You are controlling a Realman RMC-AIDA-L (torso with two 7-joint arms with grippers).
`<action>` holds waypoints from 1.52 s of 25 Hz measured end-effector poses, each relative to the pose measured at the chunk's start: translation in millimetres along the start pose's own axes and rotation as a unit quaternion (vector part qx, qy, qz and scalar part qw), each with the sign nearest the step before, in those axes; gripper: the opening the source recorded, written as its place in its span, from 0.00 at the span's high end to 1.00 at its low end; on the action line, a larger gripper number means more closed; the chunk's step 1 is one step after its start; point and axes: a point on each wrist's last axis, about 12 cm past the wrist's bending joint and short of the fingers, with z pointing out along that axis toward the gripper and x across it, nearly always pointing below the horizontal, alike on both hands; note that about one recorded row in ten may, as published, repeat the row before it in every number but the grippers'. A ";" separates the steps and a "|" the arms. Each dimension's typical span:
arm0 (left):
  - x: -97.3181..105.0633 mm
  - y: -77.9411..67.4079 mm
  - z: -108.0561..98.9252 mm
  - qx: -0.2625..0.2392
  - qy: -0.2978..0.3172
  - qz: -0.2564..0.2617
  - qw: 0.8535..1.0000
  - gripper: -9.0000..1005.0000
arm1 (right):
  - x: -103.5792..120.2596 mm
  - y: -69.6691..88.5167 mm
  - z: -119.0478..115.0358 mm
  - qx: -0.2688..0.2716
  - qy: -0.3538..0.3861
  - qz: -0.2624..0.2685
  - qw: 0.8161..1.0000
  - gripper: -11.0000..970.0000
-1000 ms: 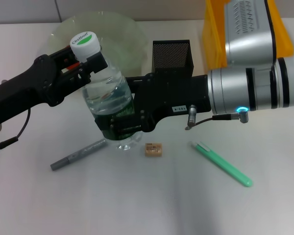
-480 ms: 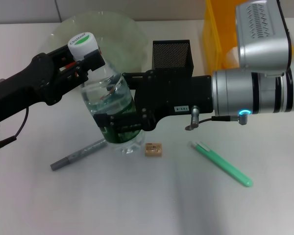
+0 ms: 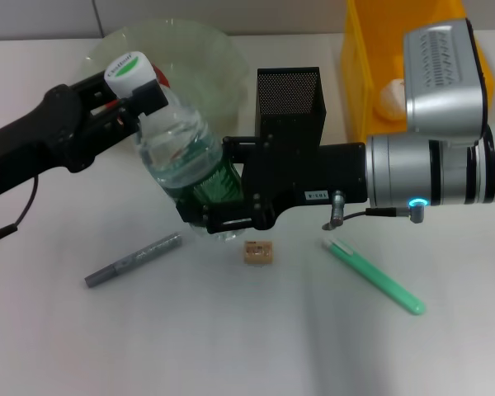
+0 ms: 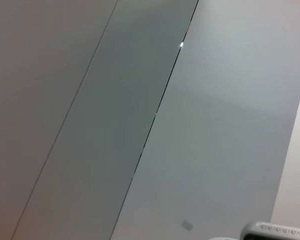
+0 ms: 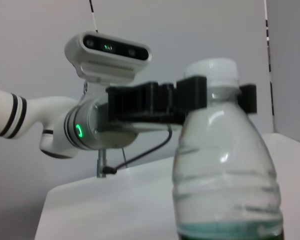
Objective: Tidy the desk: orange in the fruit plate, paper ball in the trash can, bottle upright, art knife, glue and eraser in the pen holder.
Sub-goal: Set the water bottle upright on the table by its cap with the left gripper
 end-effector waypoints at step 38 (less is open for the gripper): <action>-28.2 40.7 -42.4 -0.214 0.034 0.155 0.964 0.55 | 51.9 -8.6 -55.7 0.107 -0.078 0.091 0.987 0.23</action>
